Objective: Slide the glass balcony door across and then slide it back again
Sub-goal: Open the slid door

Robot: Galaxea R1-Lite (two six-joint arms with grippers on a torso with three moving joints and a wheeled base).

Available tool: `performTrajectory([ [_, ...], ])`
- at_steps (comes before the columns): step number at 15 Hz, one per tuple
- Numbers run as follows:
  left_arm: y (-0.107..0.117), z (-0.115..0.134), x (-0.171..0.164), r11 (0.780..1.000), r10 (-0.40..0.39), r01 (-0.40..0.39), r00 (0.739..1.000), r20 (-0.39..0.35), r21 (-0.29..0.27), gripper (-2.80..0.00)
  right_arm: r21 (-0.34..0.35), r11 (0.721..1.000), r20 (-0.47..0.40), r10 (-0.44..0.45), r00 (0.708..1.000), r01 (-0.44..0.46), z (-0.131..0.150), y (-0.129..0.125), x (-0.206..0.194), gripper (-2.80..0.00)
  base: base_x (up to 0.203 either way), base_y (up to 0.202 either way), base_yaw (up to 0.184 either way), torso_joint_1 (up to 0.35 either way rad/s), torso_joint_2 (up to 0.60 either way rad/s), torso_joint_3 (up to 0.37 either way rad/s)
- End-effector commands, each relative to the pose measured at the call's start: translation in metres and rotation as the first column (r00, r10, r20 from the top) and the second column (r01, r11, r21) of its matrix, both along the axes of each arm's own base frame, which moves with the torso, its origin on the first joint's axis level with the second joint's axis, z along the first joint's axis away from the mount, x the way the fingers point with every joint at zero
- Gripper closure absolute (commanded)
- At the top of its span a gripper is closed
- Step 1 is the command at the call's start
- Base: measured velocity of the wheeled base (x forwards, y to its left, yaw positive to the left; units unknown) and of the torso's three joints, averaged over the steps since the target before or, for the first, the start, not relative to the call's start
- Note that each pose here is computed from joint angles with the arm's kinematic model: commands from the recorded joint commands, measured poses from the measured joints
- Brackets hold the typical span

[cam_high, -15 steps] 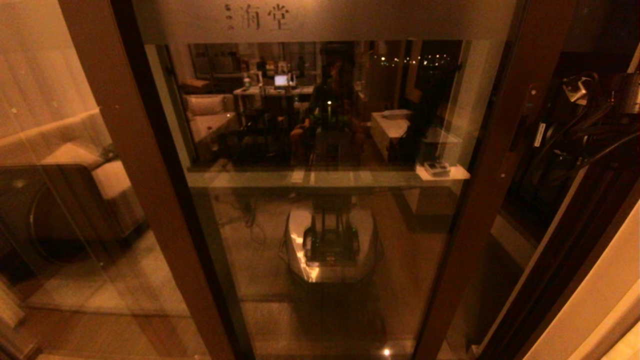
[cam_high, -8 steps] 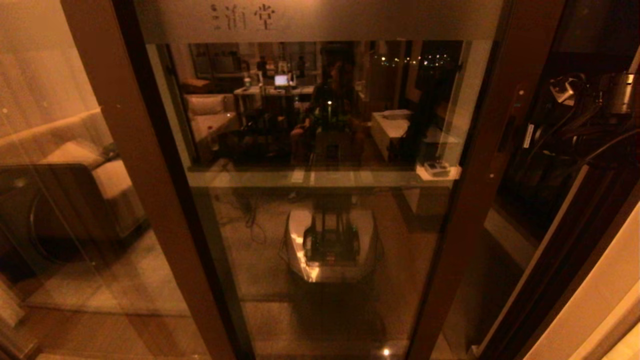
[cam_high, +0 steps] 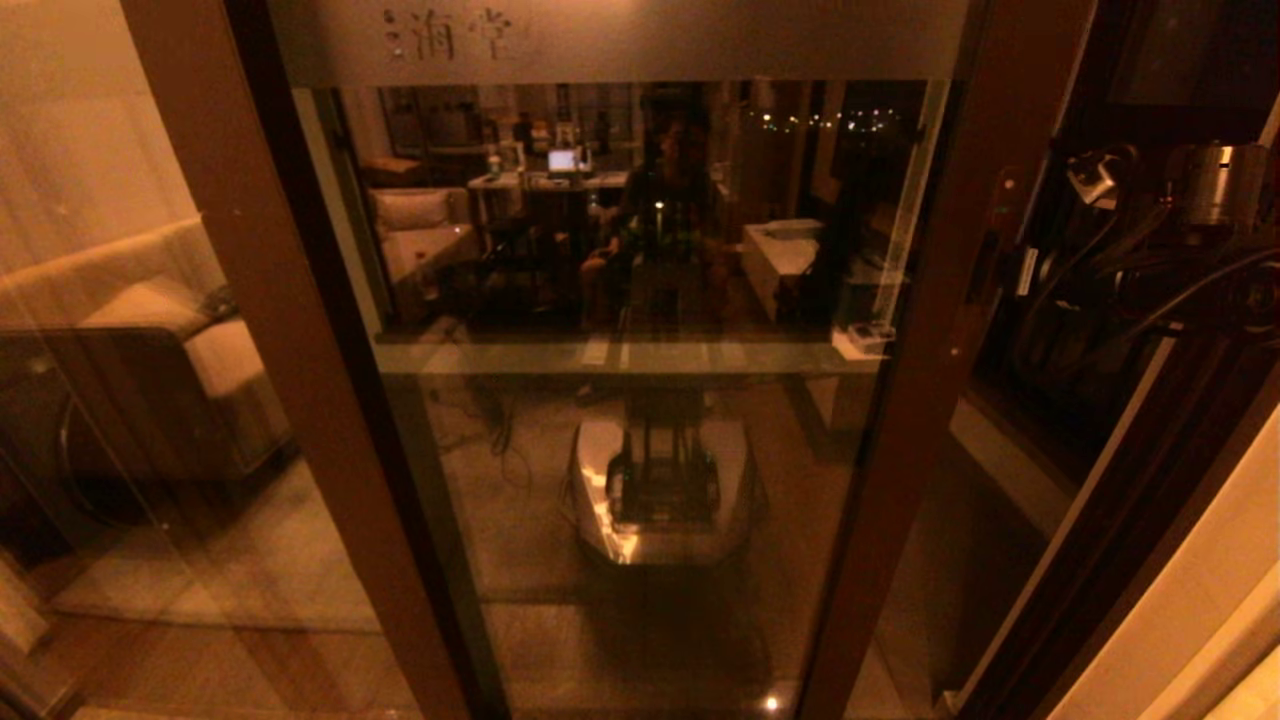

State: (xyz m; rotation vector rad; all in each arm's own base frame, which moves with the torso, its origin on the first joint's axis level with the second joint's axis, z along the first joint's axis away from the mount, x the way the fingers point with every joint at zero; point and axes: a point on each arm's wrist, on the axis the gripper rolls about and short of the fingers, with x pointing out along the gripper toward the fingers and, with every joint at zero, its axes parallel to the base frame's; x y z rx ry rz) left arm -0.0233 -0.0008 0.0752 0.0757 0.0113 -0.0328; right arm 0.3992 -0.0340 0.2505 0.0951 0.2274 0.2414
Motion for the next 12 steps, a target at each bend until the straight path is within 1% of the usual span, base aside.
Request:
performTrajectory([
  [1,0.0,0.0,0.0,1.0,0.0,0.0,1.0,0.0,0.001,0.0,0.001,1.0,-0.002,0.011,1.0,-0.011,-0.002,0.004,0.003,0.0,0.0,0.0,0.0,0.0,0.0,0.0],
  [6,0.0,0.0,0.0,1.0,0.0,0.0,1.0,-0.001,0.001,0.0,0.01,0.998,-0.004,0.062,0.998,-0.062,-0.002,0.027,0.004,0.0,0.0,0.0,0.0,0.0,0.0,0.0],
  [9,0.0,0.0,0.0,1.0,0.0,0.0,1.0,0.0,0.001,0.0,0.013,0.997,-0.021,0.072,0.997,-0.072,-0.009,0.031,0.009,0.0,0.0,0.0,0.0,0.0,0.0,0.0],
  [12,0.0,0.0,0.0,1.0,0.0,0.0,1.0,0.0,0.001,0.0,0.016,0.996,-0.022,0.091,0.996,-0.091,-0.009,0.04,0.008,0.0,0.0,0.0,0.0,0.0,0.0,0.0],
])
